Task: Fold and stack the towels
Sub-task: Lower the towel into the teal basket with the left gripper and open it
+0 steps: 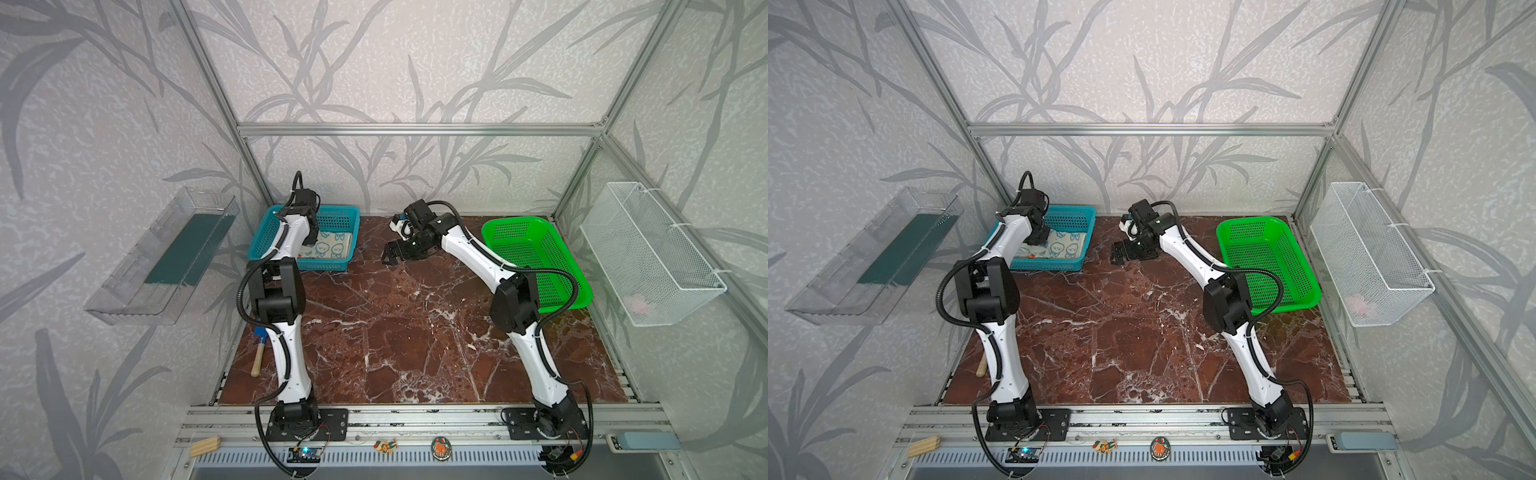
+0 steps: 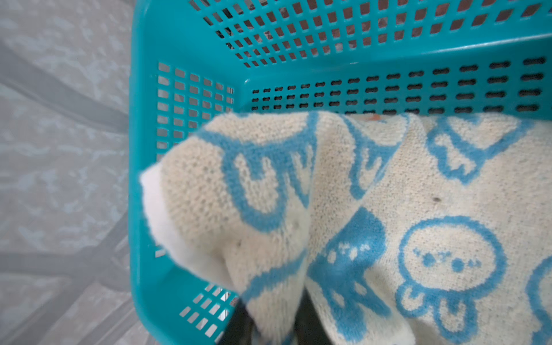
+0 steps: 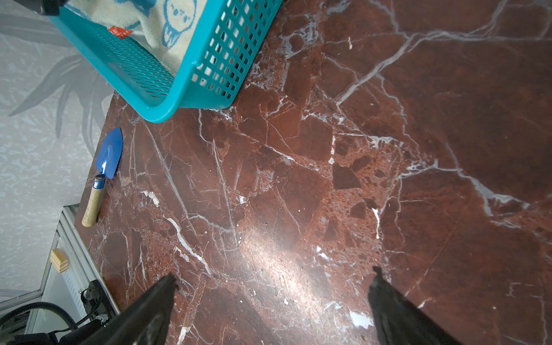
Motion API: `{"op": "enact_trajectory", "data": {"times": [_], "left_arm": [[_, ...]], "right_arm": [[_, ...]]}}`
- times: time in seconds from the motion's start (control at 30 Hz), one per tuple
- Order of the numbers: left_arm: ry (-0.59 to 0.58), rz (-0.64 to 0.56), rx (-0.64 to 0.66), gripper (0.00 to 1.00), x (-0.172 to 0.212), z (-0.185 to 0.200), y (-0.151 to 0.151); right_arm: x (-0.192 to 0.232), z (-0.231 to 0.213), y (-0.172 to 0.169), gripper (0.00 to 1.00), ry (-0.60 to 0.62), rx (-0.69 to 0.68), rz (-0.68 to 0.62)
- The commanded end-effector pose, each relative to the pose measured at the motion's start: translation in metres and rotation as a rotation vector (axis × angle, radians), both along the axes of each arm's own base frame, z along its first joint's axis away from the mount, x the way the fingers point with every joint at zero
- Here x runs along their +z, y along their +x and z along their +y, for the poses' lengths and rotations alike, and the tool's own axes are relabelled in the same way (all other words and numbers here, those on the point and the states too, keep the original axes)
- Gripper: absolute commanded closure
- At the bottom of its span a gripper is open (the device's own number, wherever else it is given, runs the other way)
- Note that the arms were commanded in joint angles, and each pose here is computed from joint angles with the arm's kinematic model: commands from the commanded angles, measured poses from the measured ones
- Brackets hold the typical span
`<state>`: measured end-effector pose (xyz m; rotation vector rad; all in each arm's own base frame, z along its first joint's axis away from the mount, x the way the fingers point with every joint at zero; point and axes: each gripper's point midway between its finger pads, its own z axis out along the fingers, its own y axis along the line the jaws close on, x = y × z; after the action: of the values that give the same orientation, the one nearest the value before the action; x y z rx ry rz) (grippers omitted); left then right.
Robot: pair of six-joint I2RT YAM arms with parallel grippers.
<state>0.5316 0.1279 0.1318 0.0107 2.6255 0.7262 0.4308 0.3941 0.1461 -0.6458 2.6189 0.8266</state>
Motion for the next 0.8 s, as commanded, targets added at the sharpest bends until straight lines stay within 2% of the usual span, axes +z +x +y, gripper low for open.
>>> {"op": "enact_trajectory", "data": {"times": [0.0, 0.03, 0.07, 0.17, 0.3, 0.4, 0.6, 0.67, 0.77], "left_arm": [[0.048, 0.010, 0.025, 0.54, 0.006, 0.007, 0.001], [0.058, 0.009, 0.031, 0.09, 0.008, 0.008, 0.000], [0.069, 0.011, 0.034, 0.01, 0.009, 0.009, 0.001], [0.080, -0.003, 0.050, 0.01, 0.016, 0.010, 0.001], [0.087, -0.078, 0.080, 0.01, 0.040, 0.007, 0.001], [-0.040, -0.177, 0.078, 0.01, 0.052, -0.013, 0.006], [-0.416, -0.301, 0.000, 0.01, 0.043, -0.082, 0.018], [-0.467, -0.315, -0.015, 0.01, 0.042, -0.100, 0.019], [-0.456, -0.331, -0.053, 0.01, 0.045, -0.123, 0.017]], "right_arm": [[0.018, 0.002, -0.004, 0.01, 0.030, 0.016, -0.022], [0.018, 0.002, -0.004, 0.01, 0.029, 0.018, -0.022], [0.017, 0.002, -0.005, 0.01, 0.027, 0.020, -0.019], [0.018, 0.001, -0.006, 0.01, 0.027, 0.019, -0.023], [0.019, 0.000, -0.008, 0.01, 0.025, 0.018, -0.024], [0.021, -0.004, -0.008, 0.01, 0.021, 0.013, -0.032], [0.027, -0.016, -0.009, 0.01, 0.020, -0.001, -0.039], [0.032, -0.028, -0.009, 0.01, 0.011, -0.015, -0.053], [0.042, -0.053, -0.008, 0.01, -0.006, -0.054, -0.079]]}}
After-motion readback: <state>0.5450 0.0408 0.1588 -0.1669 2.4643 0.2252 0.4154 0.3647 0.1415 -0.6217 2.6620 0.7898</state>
